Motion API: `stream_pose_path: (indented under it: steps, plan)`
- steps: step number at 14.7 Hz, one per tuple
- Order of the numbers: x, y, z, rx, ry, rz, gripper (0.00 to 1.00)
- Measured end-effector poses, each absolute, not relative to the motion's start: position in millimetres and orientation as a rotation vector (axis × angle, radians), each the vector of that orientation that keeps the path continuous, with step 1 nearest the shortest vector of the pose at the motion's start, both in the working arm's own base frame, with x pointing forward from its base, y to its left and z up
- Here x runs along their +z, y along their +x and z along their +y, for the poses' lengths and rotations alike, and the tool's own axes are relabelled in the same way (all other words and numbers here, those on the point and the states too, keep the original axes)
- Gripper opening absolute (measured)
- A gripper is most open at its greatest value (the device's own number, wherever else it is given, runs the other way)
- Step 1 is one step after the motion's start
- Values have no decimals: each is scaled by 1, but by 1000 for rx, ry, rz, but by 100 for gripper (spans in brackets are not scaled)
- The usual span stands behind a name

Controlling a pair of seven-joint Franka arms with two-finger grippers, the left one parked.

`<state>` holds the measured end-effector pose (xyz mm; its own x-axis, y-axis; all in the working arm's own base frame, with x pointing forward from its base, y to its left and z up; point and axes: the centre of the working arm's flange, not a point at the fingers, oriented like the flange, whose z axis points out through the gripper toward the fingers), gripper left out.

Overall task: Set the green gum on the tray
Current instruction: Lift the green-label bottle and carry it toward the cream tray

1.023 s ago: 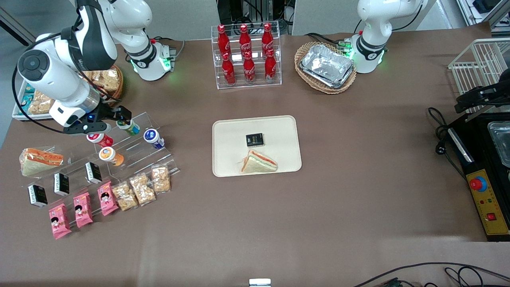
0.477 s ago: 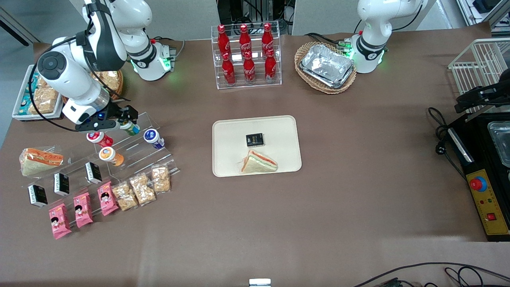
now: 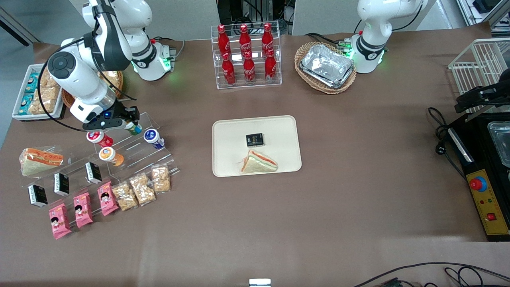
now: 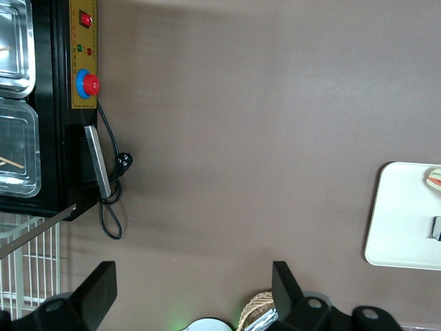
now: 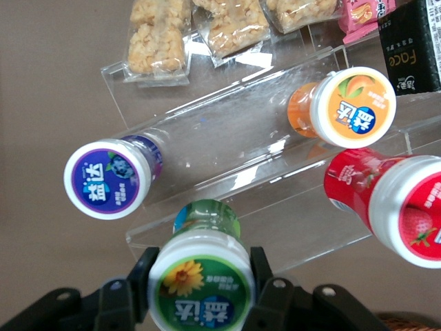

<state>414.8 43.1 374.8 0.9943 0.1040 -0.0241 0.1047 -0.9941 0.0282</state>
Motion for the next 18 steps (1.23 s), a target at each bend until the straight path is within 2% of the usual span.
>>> stream_pose_path:
  steps: [3, 6, 10, 14, 18]
  plan:
    - [377, 415, 44, -27, 3107, 173, 59]
    - [400, 421, 43, -33, 3107, 191, 59]
    - [466, 440, 47, -36, 3107, 199, 59]
    - [541, 466, 50, -105, 3119, 195, 59]
    - [587, 494, 52, -152, 3148, 192, 59]
